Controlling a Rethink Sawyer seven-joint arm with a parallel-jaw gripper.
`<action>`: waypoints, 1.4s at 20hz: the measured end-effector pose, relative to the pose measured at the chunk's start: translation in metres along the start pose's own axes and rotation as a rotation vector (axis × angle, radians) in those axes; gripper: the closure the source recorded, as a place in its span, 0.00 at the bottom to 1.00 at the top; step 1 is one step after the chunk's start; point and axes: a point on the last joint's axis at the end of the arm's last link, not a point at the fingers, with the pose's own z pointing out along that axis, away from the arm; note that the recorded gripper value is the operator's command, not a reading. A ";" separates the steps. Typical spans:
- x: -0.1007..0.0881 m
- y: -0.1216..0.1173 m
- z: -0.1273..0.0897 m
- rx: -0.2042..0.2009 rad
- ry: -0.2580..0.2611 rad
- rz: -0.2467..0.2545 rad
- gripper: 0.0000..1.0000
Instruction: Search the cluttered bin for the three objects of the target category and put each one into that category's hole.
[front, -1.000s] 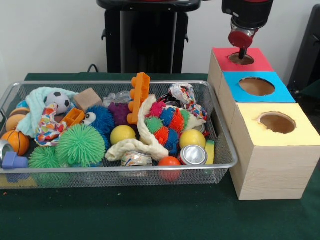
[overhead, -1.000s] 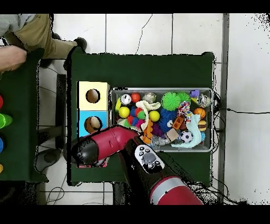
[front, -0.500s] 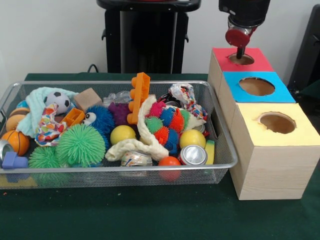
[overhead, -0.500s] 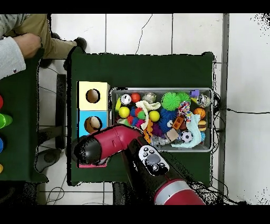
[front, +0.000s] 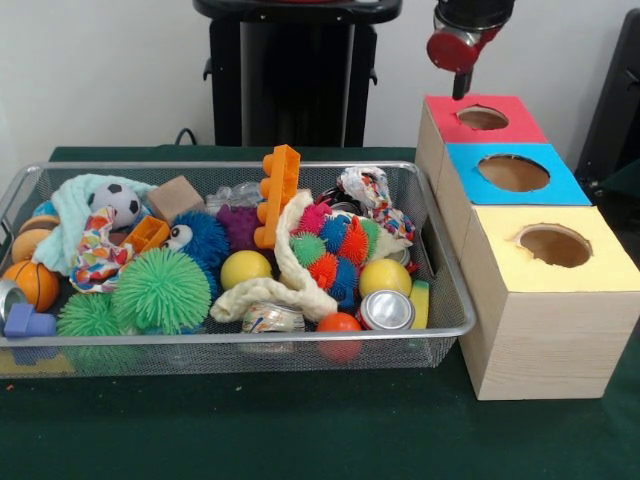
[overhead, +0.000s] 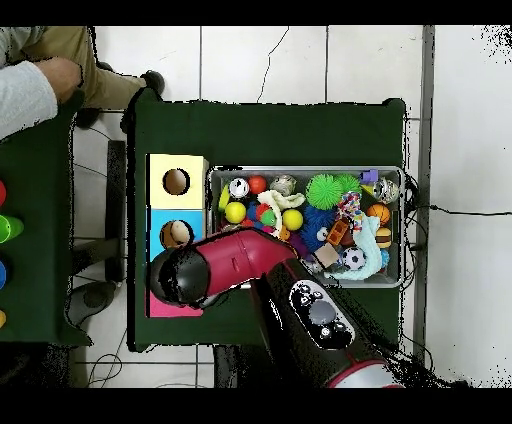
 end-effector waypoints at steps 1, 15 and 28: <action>0.001 -0.001 -0.003 -0.004 0.004 0.003 1.00; 0.051 -0.091 -0.034 -0.091 -0.112 0.134 1.00; 0.100 -0.177 0.029 -0.150 -0.252 0.106 1.00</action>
